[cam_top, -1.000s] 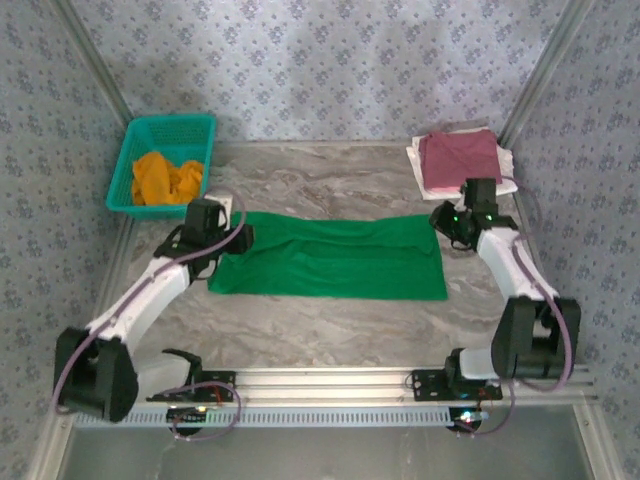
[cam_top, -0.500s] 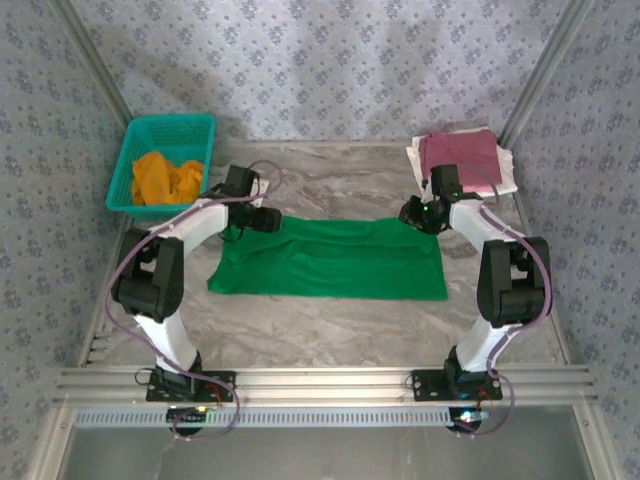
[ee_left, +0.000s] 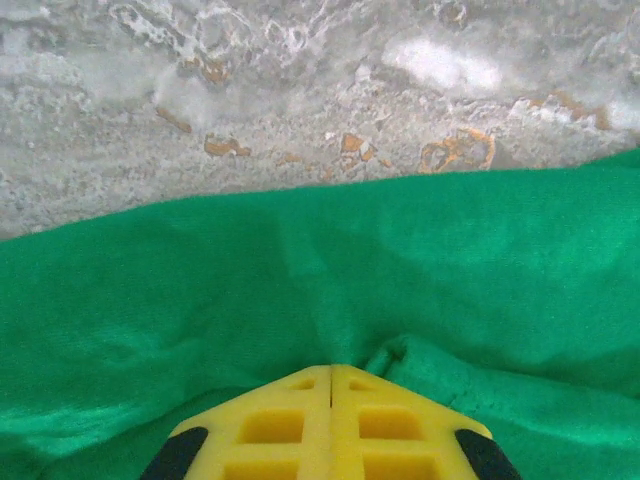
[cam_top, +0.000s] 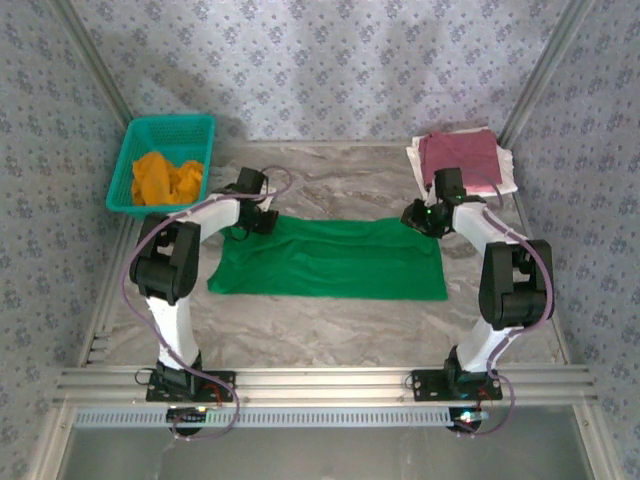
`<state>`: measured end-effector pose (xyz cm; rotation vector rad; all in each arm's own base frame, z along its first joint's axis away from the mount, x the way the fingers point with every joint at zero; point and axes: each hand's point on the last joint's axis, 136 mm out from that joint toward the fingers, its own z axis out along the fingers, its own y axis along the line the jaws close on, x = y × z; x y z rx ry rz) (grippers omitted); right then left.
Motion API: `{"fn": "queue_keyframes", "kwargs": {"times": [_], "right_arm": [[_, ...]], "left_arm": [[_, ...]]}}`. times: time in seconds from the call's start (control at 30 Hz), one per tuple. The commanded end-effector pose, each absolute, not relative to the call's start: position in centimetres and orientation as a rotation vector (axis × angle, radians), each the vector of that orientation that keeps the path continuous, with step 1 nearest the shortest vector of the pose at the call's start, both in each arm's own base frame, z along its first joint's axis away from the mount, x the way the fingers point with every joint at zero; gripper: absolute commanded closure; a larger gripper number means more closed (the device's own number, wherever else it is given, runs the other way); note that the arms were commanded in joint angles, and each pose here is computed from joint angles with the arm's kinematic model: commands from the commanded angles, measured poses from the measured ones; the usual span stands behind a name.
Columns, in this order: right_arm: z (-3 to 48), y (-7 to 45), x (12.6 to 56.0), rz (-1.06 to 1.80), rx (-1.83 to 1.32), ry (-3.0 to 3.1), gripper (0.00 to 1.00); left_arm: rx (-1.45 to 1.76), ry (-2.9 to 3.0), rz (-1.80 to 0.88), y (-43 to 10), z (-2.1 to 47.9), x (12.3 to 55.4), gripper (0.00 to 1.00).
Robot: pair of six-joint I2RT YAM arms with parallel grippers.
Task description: Fold and stack the t-shirts
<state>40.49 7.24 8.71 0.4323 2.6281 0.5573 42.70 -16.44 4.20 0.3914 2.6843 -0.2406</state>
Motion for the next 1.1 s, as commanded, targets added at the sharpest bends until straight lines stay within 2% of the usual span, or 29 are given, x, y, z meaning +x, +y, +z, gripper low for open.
{"fn": "queue_keyframes", "kwargs": {"times": [0.0, 0.2, 0.33, 0.37, 0.4, 0.43, 0.47, 0.53, 0.6, 0.73, 0.93, 1.07], "right_arm": [[8.6, 6.6, 39.8, 0.536, 0.471, 2.649, 0.64], [7.8, 6.6, 39.7, 0.555, 0.491, 2.65, 0.64], [7.3, 6.9, 39.8, 0.569, 0.49, 2.657, 0.65], [7.2, 7.0, 39.9, 0.573, 0.486, 2.658, 0.64], [7.2, 7.1, 39.9, 0.58, 0.483, 2.658, 0.64], [7.2, 7.2, 40.0, 0.586, 0.483, 2.659, 0.65], [7.1, 7.4, 40.0, 0.595, 0.48, 2.66, 0.65], [7.3, 7.5, 40.0, 0.602, 0.481, 2.657, 0.65], [7.6, 7.4, 39.9, 0.603, 0.48, 2.651, 0.65], [8.2, 7.3, 39.5, 0.601, 0.474, 2.644, 0.65], [8.8, 6.9, 39.1, 0.593, 0.482, 2.627, 0.65], [8.8, 6.8, 39.3, 0.594, 0.484, 2.622, 0.66]], "left_arm": [[0.339, 2.66, -0.262, -16.5, 7.4, 42.1, 1.0], [0.25, 2.631, -0.295, -16.6, 9.5, 39.1, 1.0], [0.268, 2.618, -0.246, -16.0, 9.8, 39.2, 1.0], [0.274, 2.616, -0.22, -15.8, 9.8, 39.8, 0.87], [0.284, 2.623, -0.204, -15.7, 9.7, 40.4, 0.64], [0.296, 2.632, -0.195, -15.7, 9.6, 41.1, 0.53], [0.309, 2.638, -0.189, -15.9, 9.5, 41.8, 0.51], [0.341, 2.655, -0.182, -16.5, 9.0, 43.3, 0.42], [0.358, 2.682, -0.189, -17.1, 8.3, 44.4, 0.45], [0.37, 2.722, -0.191, -17.8, 6.6, 45.8, 0.46], [0.346, 2.761, -0.182, -17.8, 5.2, 45.5, 0.51], [0.337, 2.763, -0.185, -17.7, 5.0, 44.8, 0.64]]}}
